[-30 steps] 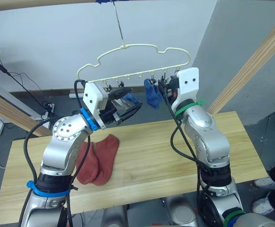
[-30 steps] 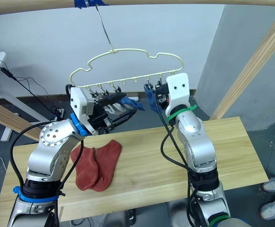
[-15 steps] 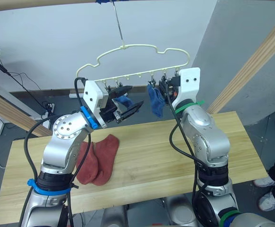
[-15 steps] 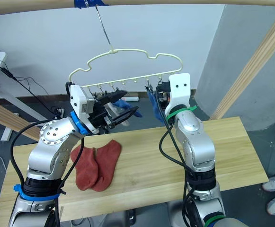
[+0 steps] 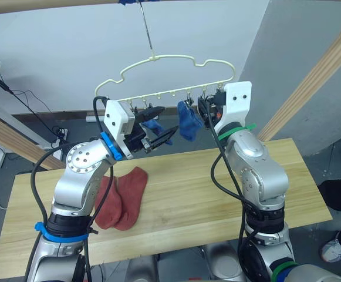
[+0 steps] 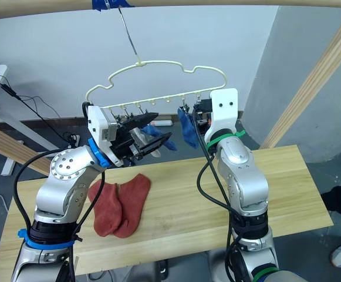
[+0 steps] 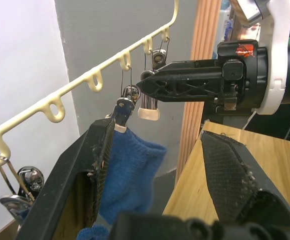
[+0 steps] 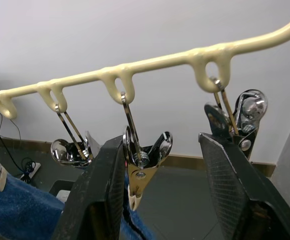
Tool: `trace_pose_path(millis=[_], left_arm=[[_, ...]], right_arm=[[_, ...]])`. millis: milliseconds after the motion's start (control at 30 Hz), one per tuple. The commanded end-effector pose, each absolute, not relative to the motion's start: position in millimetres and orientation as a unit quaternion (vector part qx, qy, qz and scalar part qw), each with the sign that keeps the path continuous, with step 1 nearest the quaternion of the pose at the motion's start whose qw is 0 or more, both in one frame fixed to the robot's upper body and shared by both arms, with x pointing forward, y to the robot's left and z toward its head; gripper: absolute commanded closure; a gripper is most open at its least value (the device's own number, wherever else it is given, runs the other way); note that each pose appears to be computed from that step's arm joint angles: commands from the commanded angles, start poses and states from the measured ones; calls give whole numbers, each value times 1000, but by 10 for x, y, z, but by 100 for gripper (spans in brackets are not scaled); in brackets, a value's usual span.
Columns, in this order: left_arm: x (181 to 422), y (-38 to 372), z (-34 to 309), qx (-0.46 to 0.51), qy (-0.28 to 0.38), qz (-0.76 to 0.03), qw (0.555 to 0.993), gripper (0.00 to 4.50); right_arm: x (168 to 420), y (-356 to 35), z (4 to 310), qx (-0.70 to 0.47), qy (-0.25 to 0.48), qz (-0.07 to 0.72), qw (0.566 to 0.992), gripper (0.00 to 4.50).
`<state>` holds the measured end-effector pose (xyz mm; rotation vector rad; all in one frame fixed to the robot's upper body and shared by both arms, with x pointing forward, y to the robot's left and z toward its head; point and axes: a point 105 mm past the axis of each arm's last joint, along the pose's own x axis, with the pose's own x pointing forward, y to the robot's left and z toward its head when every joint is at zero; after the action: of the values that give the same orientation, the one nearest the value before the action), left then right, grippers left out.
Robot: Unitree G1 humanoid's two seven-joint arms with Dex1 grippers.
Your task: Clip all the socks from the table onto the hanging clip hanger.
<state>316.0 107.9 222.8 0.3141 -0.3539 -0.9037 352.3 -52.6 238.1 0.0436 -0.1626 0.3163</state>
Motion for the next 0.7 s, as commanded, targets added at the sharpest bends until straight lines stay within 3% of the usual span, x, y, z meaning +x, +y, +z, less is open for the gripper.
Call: trace_pose_path(millis=[33, 633, 700], left_arm=[[3132, 1027, 2306, 158, -188, -440, 864, 145], [3131, 1020, 2292, 157, -186, -441, 864, 145], [3130, 1018, 2287, 157, -185, -441, 864, 145]], right_arm=[[3438, -519, 2536, 43, -113, 162, 979, 215], [3426, -469, 2535, 76, -101, 176, 976, 215], [3426, -461, 2529, 77, -99, 178, 976, 253]])
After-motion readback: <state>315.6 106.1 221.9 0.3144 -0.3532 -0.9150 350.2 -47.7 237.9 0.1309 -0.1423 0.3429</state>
